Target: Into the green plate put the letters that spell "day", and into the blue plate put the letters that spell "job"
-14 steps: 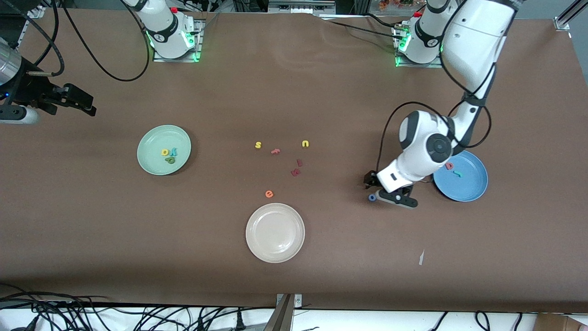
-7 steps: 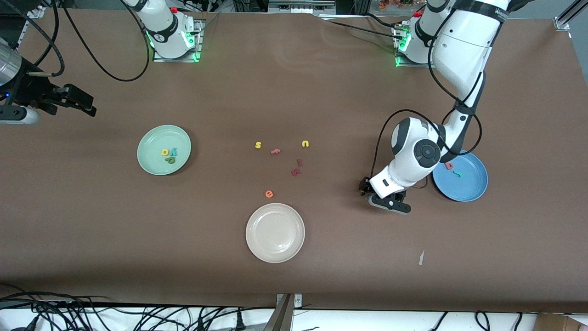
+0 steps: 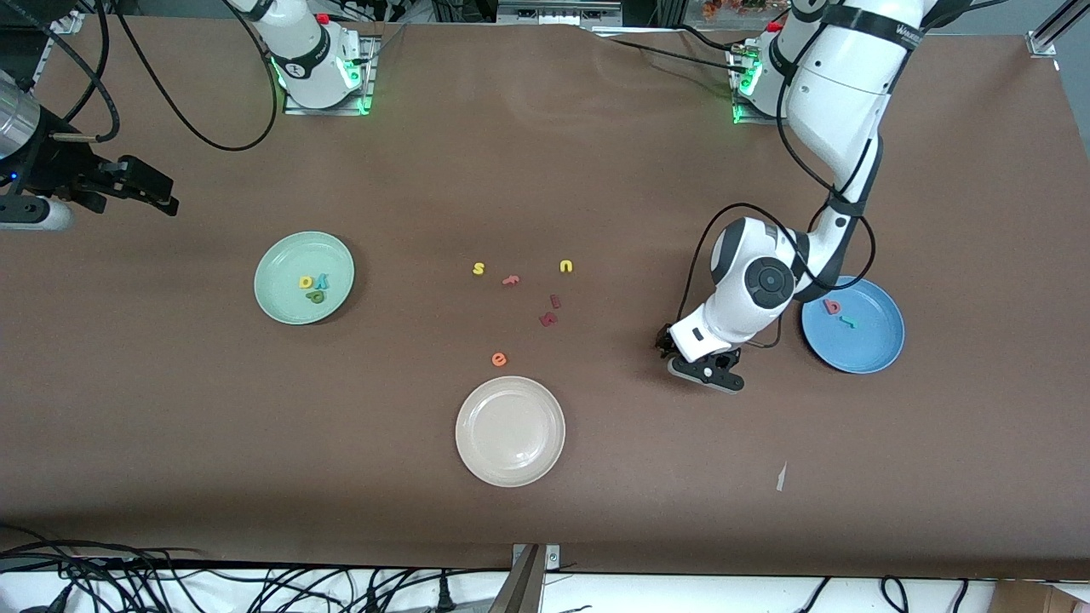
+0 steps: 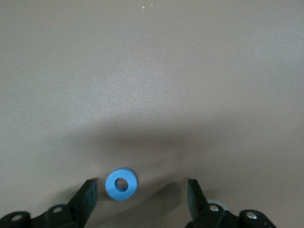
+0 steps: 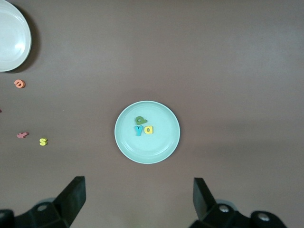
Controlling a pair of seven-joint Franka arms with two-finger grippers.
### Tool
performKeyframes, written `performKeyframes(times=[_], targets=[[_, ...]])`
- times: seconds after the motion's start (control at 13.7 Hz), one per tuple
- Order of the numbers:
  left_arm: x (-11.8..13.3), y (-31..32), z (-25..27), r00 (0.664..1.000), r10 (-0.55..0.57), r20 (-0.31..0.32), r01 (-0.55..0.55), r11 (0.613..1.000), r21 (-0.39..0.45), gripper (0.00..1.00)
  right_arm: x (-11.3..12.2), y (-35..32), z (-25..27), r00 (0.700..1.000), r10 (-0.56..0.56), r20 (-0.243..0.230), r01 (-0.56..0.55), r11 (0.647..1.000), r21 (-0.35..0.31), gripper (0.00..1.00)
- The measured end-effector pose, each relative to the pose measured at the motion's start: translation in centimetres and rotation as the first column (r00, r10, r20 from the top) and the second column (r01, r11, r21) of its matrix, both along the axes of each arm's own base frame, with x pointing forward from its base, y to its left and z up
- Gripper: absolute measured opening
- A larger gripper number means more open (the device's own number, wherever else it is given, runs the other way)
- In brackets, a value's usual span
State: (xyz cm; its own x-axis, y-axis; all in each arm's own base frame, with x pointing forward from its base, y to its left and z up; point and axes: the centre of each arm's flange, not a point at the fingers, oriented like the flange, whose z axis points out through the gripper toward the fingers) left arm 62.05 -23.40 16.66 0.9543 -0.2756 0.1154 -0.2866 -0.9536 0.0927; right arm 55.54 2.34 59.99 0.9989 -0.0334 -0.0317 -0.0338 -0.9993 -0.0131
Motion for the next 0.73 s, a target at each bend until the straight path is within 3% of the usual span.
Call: performKeyframes(times=[0.22,0.37,0.44,0.66,0.73], targets=[[0.12,0.31,-0.37,1.0,0.004,0.008,-0.004,1.0,0.003,0.79,0.0,0.0,0.0,1.0,0.0,0.0,0.0,1.0,0.0,1.0],[0.29,0.31,-0.18,1.0,0.004,0.013,-0.004,1.0,0.002,0.63,0.0,0.0,0.0,1.0,0.0,0.0,0.0,1.0,0.0,1.0],[0.3,0.32,-0.18,1.0,0.004,0.013,-0.004,1.0,0.003,0.63,0.0,-0.01,0.0,1.0,0.0,0.0,0.0,1.0,0.0,1.0],[0.57,0.23,0.29,1.0,0.004,0.021,-0.004,1.0,0.0,0.33,0.0,-0.01,0.0,1.0,0.0,0.0,0.0,1.0,0.0,1.0],[0.69,0.42,0.47,1.0,0.007,0.024,-0.007,1.0,0.001,0.32,0.0,-0.03,0.0,1.0,-0.001,0.0,0.001,1.0,0.0,1.0]])
